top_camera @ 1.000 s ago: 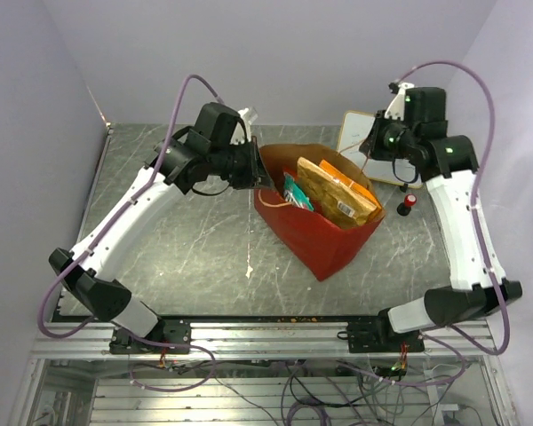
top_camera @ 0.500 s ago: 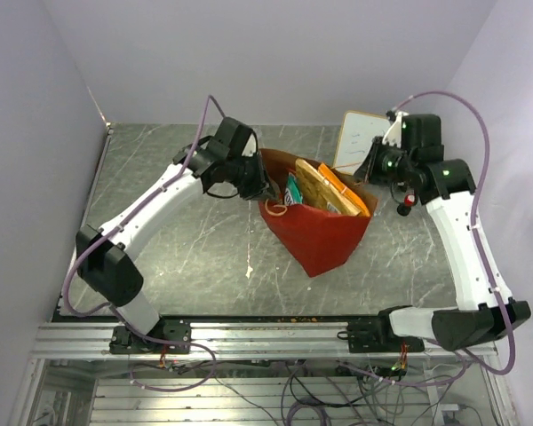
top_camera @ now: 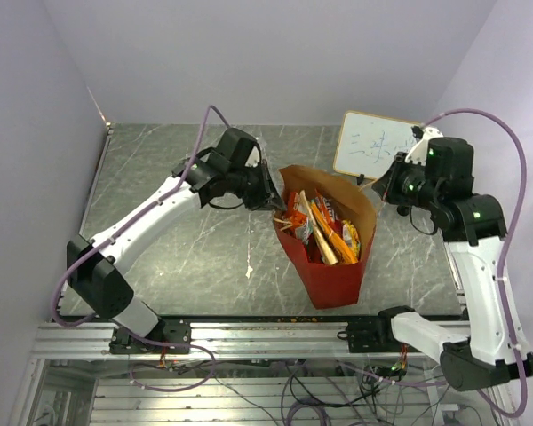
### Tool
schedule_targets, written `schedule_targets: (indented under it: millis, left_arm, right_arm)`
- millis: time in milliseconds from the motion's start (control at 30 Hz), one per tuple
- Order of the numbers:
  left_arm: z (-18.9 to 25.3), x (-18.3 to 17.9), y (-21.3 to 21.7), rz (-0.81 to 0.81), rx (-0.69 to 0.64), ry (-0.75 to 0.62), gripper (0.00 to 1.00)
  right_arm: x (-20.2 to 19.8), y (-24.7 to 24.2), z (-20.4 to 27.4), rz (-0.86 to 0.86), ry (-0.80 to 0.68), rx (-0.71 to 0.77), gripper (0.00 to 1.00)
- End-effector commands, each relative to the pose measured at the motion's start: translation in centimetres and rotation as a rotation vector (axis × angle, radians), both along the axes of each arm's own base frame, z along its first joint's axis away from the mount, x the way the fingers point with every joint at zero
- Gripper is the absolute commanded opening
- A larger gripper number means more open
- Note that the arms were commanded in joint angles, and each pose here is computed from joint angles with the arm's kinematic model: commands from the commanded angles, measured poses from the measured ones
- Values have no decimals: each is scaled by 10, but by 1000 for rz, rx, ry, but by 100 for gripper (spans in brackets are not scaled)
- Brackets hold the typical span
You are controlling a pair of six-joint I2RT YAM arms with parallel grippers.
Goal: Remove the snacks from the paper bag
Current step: Adjust the paper bag at the center of the board, then take out the snack from the paper bag.
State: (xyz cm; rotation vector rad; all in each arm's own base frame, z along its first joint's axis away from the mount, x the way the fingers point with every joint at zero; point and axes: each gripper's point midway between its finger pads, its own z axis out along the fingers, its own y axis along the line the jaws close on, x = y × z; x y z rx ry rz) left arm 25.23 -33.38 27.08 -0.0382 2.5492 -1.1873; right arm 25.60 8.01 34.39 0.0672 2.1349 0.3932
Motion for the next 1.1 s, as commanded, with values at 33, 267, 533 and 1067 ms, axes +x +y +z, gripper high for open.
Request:
schedule_targets:
  millis: [33, 267, 533, 1067]
  left_arm:
    - [29, 5, 3, 0, 40, -144, 9]
    - [42, 16, 12, 53, 106, -201, 9]
    - [67, 5, 48, 133, 223, -307, 42]
    - [69, -41, -41, -5, 254, -371, 67]
  right_arm:
    - [18, -8, 34, -27, -142, -32, 0]
    - [10, -37, 48, -153, -207, -119, 0]
    - [2, -24, 44, -104, -194, -103, 0]
    - [-2, -14, 41, -63, -187, -56, 0]
